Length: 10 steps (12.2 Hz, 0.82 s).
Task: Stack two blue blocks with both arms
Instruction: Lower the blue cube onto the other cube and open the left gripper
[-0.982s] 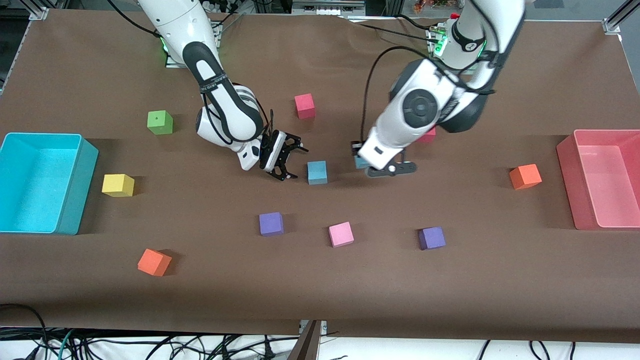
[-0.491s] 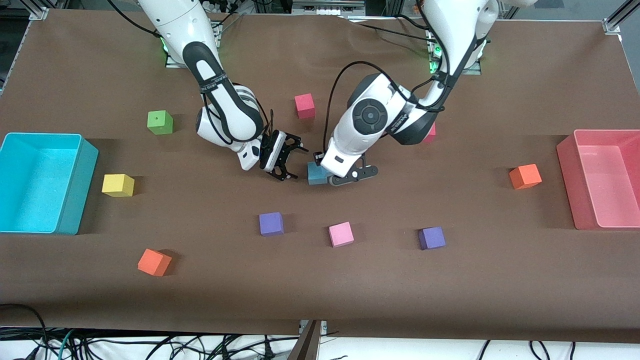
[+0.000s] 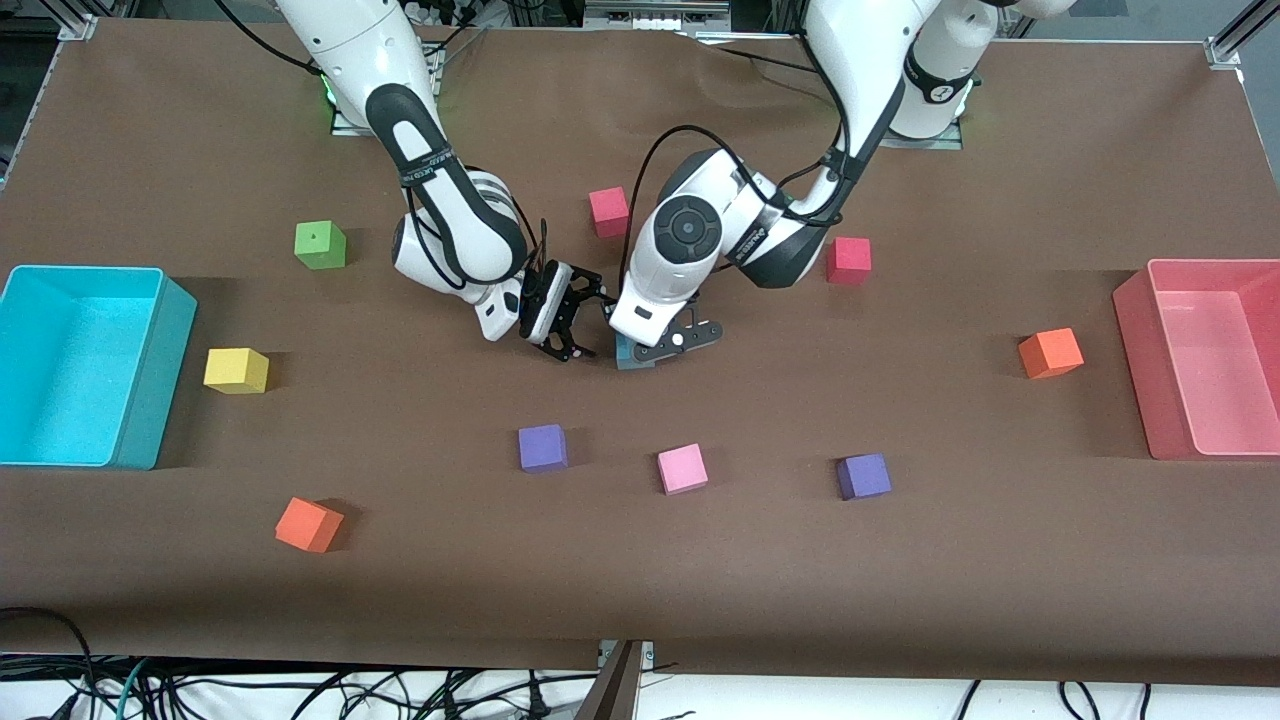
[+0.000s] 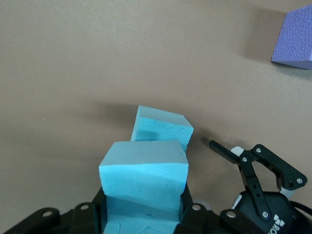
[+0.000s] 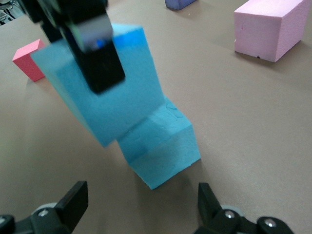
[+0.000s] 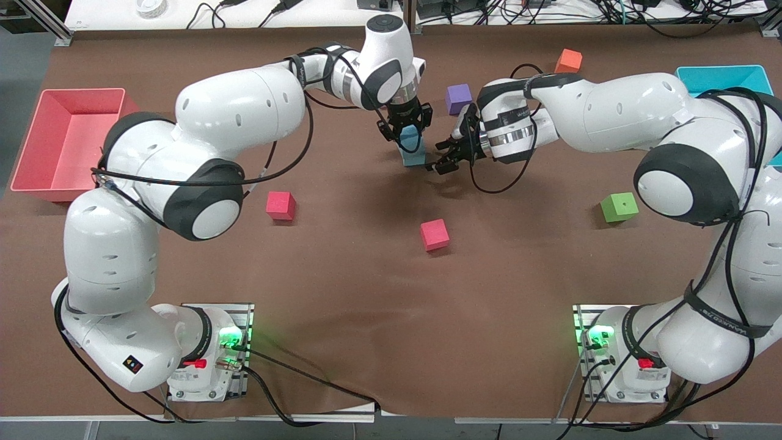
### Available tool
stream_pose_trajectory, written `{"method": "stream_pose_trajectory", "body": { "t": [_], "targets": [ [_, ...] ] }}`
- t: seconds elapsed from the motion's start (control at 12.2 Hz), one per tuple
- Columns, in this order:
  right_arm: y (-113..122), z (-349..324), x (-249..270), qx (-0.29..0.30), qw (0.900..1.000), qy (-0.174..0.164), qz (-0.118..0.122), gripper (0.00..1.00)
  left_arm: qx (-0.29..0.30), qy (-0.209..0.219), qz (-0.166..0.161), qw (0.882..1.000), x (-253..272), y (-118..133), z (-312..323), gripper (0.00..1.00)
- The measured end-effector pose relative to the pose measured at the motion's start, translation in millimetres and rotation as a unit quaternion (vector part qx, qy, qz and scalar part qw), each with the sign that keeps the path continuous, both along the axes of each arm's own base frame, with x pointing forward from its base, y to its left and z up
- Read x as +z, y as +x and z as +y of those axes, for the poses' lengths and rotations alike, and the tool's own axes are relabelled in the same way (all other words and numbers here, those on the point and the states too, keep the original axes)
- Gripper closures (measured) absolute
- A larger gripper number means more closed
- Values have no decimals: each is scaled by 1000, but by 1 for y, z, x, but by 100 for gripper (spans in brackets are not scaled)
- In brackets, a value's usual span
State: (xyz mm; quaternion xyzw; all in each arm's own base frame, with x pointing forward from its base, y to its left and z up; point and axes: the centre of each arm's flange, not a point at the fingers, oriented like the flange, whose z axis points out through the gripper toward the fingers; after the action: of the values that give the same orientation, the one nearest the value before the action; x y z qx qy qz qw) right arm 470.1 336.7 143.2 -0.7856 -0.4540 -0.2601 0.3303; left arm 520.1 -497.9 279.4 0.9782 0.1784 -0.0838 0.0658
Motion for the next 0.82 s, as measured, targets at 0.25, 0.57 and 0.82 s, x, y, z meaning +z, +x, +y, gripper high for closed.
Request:
{"method": "stream_pose_trajectory", "body": {
  "t": [0.25, 0.57, 0.82],
  "targets": [
    [0, 0, 0, 0, 1000, 0, 0, 0, -2, 5, -6, 1000, -9, 1, -11, 43],
    [0, 0, 0, 0, 1000, 0, 0, 0, 0, 7, -9, 1000, -13, 4, -9, 43],
    [0, 0, 0, 0, 1000, 0, 0, 0, 0, 7, -10, 1000, -16, 4, -10, 14]
  ]
}}
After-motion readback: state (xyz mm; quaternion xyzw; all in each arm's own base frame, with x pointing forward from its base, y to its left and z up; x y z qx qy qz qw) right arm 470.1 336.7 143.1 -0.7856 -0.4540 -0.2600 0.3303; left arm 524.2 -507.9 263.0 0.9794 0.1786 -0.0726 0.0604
